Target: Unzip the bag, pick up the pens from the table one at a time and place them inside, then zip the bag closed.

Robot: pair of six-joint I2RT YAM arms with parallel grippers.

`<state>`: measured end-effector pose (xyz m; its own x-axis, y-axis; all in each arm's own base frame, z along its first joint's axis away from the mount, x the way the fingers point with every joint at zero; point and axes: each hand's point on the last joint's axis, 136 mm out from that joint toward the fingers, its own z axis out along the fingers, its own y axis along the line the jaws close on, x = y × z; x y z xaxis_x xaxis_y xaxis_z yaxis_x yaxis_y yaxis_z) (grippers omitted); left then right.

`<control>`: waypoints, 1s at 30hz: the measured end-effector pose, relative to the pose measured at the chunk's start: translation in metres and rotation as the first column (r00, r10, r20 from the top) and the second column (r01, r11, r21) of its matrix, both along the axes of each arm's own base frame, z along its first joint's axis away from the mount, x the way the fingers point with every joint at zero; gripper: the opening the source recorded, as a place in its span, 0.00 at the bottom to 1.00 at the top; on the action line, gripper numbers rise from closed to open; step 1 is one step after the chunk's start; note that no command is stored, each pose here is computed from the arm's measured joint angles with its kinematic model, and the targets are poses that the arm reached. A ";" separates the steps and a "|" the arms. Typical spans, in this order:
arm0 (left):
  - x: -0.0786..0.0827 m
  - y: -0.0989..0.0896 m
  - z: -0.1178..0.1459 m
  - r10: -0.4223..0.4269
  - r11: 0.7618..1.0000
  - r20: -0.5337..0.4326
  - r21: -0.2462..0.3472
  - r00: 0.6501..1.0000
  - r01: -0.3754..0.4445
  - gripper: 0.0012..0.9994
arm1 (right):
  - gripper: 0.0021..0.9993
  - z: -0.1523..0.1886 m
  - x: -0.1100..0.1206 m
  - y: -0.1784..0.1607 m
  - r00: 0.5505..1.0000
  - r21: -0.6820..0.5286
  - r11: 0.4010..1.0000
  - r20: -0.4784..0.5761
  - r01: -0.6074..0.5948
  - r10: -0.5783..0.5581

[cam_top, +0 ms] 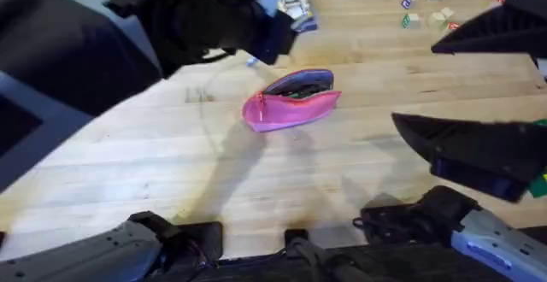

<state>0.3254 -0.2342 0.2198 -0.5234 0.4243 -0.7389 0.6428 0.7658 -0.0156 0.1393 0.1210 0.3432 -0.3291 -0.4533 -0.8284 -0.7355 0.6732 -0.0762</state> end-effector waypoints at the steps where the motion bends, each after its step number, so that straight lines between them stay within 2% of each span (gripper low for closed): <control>1: -0.005 -0.008 0.001 -0.031 0.999 -0.004 -0.012 1.000 0.031 0.04 | 1.00 -0.001 -0.003 -0.002 1.000 0.000 1.000 -0.002 0.003 -0.003; 7: -0.025 -0.044 0.012 -0.123 0.988 0.005 -0.093 0.992 0.123 0.04 | 1.00 0.003 -0.013 -0.007 1.000 0.016 1.000 0.022 0.000 0.000; 13: -0.030 -0.055 0.006 -0.139 0.985 -0.027 -0.109 0.990 0.135 0.04 | 1.00 0.002 -0.015 -0.008 1.000 0.012 1.000 0.015 -0.001 0.001; 24: -0.019 -0.064 -0.064 -0.123 0.992 -0.175 -0.023 0.977 0.121 0.04 | 1.00 0.002 -0.015 -0.008 1.000 0.012 1.000 0.015 -0.001 0.001; 30: -0.025 -0.059 -0.099 -0.119 0.989 -0.263 0.050 0.957 0.137 0.04 | 1.00 0.002 -0.015 -0.008 1.000 0.012 1.000 0.015 -0.001 0.001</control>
<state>0.3008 -0.2933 0.1204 -0.6312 0.5437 -0.5531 0.7161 0.6825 -0.1462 0.1241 0.1131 0.3449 -0.3160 -0.4436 -0.8387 -0.7350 0.6734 -0.0792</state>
